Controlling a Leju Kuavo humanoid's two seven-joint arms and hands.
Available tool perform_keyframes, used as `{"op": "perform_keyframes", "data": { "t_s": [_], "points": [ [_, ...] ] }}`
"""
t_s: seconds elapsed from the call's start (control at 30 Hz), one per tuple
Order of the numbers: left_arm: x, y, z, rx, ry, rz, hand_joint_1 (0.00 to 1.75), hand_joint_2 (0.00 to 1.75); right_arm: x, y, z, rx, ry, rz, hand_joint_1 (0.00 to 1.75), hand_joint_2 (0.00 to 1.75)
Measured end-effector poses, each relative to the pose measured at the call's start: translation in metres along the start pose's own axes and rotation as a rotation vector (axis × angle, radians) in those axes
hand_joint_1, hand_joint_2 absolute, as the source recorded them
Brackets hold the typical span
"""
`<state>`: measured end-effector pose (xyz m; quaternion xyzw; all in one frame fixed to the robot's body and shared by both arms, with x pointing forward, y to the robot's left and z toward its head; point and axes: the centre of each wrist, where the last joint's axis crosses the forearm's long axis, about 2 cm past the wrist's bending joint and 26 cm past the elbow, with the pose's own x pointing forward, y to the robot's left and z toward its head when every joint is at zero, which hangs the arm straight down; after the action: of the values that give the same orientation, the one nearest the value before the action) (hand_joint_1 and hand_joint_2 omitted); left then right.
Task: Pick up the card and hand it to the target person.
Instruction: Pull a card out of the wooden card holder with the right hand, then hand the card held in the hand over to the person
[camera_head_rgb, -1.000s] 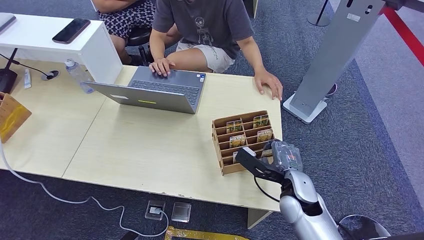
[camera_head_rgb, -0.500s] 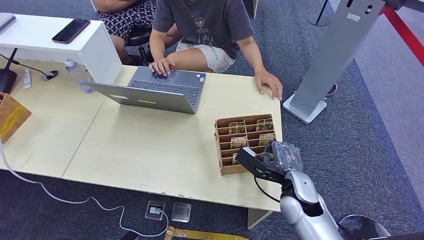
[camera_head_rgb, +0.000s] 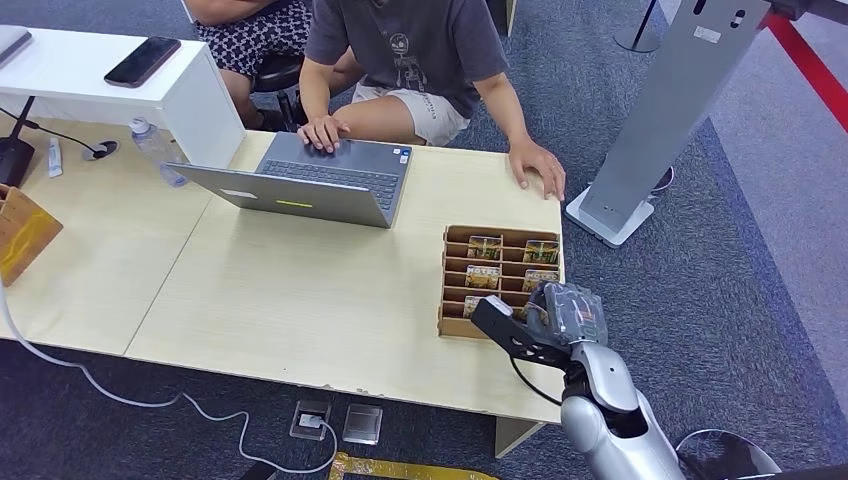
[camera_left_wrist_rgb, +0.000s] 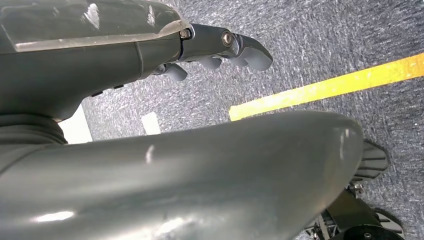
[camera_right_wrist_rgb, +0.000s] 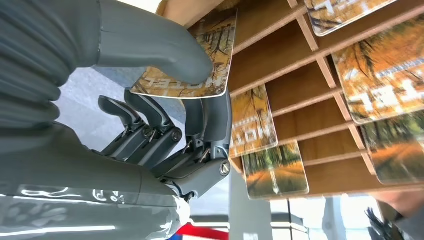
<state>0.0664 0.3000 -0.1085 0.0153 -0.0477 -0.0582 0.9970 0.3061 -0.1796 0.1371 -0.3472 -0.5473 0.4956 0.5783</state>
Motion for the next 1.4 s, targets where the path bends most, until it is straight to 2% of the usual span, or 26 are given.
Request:
{"op": "perform_keyframes", "data": {
  "t_s": [0.2,0.43,0.57,0.7,0.87,0.97,1.1,1.4],
  "points": [
    [-0.001,0.0,0.0,0.0,0.0,0.006,0.0,0.0,0.011,-0.026,0.007,-0.114,-0.056,0.004,1.75,1.75],
    [-0.002,0.0,0.0,0.0,-0.002,0.006,0.0,0.0,0.028,-0.087,0.018,-0.322,-0.153,-0.019,1.75,1.75],
    [0.001,0.0,0.0,0.002,-0.008,0.001,0.0,0.0,0.037,-0.12,0.016,-0.4,-0.238,-0.042,1.75,1.75],
    [0.008,0.0,0.001,0.003,-0.012,-0.011,0.0,0.0,0.046,-0.145,-0.001,-0.443,-0.335,-0.079,1.75,1.75],
    [0.022,0.0,0.002,0.003,-0.025,-0.017,0.0,0.0,0.057,-0.166,-0.054,-0.495,-0.42,-0.09,1.75,1.75],
    [0.025,0.0,0.002,0.003,-0.026,-0.014,0.0,0.0,0.066,-0.165,-0.08,-0.458,-0.423,-0.073,1.75,1.75],
    [0.023,-0.001,0.002,0.005,-0.02,0.0,0.0,0.0,0.082,-0.152,-0.101,-0.365,-0.407,-0.055,1.75,1.75],
    [0.012,-0.003,0.001,0.003,-0.001,0.021,0.0,0.0,0.094,-0.104,-0.115,-0.181,-0.345,-0.027,1.75,1.75]
  ]
}}
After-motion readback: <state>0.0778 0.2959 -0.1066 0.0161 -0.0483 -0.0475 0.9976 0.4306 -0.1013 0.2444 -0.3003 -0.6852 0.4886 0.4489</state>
